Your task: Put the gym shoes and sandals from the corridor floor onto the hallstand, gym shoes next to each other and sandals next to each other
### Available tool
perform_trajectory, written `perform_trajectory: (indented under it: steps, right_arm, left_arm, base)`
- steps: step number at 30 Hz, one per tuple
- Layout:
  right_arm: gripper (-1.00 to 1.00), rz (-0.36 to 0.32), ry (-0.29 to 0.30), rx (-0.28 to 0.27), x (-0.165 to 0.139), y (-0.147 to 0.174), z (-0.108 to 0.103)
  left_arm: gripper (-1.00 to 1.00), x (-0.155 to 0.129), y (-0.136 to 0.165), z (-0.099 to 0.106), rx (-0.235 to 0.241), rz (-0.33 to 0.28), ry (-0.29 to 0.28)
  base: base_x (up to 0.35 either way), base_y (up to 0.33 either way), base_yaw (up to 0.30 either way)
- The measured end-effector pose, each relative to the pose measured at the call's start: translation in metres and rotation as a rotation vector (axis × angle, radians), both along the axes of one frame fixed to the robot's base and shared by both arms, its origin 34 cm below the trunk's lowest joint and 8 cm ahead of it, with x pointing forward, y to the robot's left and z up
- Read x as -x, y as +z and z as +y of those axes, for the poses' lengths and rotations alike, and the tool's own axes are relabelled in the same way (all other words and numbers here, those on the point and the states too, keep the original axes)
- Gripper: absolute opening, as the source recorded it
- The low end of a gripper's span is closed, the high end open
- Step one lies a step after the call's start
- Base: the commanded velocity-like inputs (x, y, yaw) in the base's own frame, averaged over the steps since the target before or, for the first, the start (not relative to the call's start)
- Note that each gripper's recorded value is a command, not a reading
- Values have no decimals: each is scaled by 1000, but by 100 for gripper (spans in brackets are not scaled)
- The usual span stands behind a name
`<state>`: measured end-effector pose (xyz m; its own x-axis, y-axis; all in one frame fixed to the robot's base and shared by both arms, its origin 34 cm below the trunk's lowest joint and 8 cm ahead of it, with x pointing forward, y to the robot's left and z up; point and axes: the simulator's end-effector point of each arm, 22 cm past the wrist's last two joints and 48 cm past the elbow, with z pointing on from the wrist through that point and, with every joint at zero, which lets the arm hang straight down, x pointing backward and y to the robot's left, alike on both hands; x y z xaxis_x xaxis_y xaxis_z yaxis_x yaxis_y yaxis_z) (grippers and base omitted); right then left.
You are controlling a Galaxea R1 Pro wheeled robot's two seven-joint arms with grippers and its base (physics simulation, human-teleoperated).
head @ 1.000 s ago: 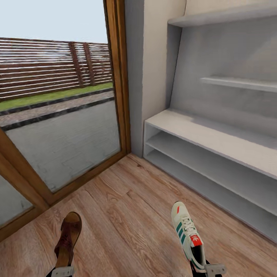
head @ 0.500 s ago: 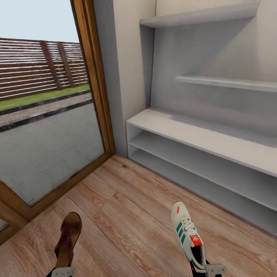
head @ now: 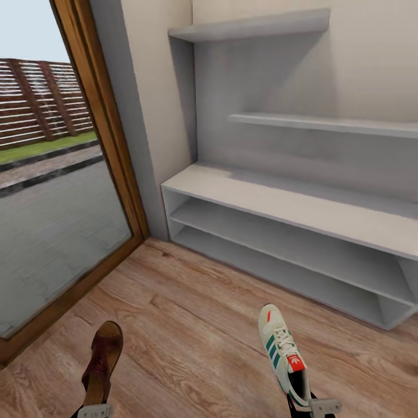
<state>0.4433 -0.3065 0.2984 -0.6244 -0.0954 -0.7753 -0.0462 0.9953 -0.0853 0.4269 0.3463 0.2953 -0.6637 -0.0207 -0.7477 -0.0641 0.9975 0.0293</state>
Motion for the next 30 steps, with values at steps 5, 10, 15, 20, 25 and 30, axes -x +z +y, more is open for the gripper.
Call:
perform_trajectory:
  steps: [5,10,15,20,25,30]
  right_arm:
    - [-100,0,0,0,0,0,0]
    - [-100,0,0,0,0,0,0]
    - [-100,0,0,0,0,0,0]
    - [-100,0,0,0,0,0,0]
    - [-100,0,1,0,0,0,0]
    - [-100,0,0,0,0,0,0]
  left_arm:
    - [-100,0,0,0,0,0,0]
    - [-100,0,0,0,1,1,-1]
    - [-100,0,0,0,0,0,0]
    - [-100,0,0,0,0,0,0]
    - [-100,0,0,0,0,0,0]
    - [-100,0,0,0,0,1,0]
  base:
    - [0,0,-300]
    - [0,0,-300]
    - [0,0,-300]
    - [0,0,-300]
    - [0,0,-300]
    - [0,0,-300]
